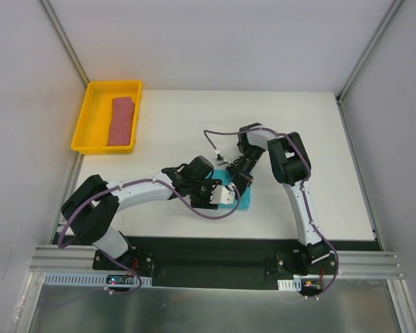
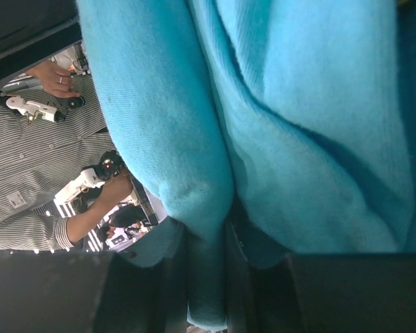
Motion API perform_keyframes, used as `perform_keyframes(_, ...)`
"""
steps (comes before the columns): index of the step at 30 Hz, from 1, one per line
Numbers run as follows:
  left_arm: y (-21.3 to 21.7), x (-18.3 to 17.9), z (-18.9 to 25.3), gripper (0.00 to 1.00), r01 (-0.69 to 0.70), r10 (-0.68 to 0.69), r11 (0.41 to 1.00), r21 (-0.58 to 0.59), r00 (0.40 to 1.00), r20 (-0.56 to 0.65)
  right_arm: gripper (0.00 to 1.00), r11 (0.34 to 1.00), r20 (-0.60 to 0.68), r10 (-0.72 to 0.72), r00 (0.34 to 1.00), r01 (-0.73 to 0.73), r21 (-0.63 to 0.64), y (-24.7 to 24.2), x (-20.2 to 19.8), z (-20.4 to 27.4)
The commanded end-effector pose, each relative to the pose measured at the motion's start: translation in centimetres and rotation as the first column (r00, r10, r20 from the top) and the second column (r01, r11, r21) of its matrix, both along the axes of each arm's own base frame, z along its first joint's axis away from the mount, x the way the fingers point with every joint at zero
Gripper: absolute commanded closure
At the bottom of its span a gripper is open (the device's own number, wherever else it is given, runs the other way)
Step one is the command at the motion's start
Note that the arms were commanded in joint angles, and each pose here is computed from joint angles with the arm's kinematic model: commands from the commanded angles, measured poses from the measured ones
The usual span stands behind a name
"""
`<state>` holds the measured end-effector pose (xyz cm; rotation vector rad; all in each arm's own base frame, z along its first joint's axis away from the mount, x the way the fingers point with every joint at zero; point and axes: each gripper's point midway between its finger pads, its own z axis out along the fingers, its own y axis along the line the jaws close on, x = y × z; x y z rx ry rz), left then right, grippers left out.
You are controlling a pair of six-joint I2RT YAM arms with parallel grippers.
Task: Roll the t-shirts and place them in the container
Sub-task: Roll the T-shirt to the center of the board.
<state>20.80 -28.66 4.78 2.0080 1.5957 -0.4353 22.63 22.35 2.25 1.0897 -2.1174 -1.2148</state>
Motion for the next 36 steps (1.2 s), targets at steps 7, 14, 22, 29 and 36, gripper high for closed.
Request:
perform_keyframes(7,1.0,-1.8,-2.1,0.45,0.026,-0.021,0.998,0.063,0.998,-0.065,0.86,0.989,-0.144,0.049,0.988,-0.068,-0.131,-2.6,-1.4,0.6)
perform_keyframes(14,2.6,-2.3,-5.1,0.38,0.069,-0.061,0.982,0.174,0.997,-0.053,0.84,0.988,-0.146,0.044,0.988,-0.064,-0.138,-2.7,-1.3,0.4)
perform_keyframes(22,3.7,-2.0,-6.7,0.69,0.054,-0.047,0.968,0.246,0.998,-0.037,0.7,0.994,-0.136,0.003,0.991,-0.017,-0.105,-2.5,-0.7,1.0)
perform_keyframes(29,2.5,-2.7,-4.6,0.85,0.037,-0.001,0.979,0.199,0.985,-0.175,0.04,0.984,0.243,-0.151,0.958,0.123,0.126,-5.0,4.8,10.0)
perform_keyframes(36,0.3,-2.8,-0.3,0.87,-0.029,0.056,0.997,0.067,0.888,-0.456,0.04,0.823,0.893,-0.442,0.08,0.432,0.368,-13.9,13.7,20.2)
